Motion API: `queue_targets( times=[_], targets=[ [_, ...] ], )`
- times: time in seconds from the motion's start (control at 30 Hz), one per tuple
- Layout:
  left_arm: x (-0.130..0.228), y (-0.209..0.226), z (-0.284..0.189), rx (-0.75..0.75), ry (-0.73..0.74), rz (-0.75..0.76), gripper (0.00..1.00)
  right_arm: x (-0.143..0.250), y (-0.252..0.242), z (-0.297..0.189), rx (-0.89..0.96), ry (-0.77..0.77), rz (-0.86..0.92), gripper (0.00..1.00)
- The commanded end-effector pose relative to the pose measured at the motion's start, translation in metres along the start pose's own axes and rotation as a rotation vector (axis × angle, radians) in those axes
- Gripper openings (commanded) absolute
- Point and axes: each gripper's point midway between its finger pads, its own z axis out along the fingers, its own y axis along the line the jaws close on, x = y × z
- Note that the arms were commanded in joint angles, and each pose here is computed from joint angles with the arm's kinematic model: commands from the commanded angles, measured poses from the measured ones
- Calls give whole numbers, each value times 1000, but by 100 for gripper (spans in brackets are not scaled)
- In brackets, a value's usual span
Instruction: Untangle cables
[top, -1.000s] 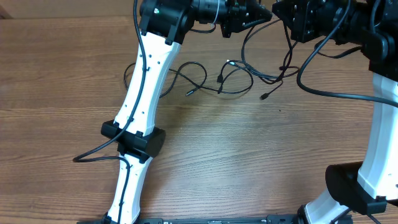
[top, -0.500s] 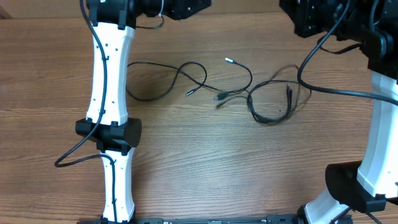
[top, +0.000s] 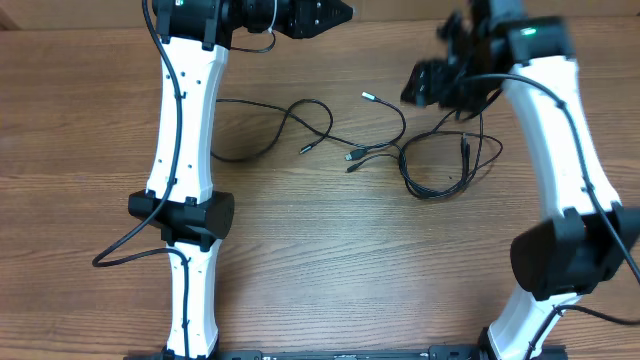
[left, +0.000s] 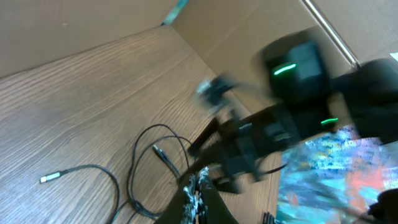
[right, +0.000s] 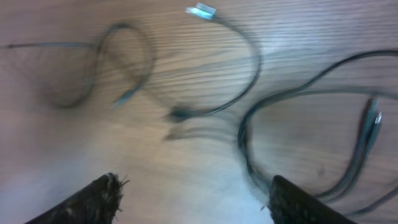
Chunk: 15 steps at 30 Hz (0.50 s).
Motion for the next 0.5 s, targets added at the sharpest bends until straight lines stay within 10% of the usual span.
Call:
queue_targets(
  times=[0.0,0.47],
  targets=[
    [-1,0,-8,-40,-5,13,4,0,-63,38,252,-74,287,80],
    [15,12,-9,-108,44,-32,4,6,-173,41,496,-248,843,79]
  ],
)
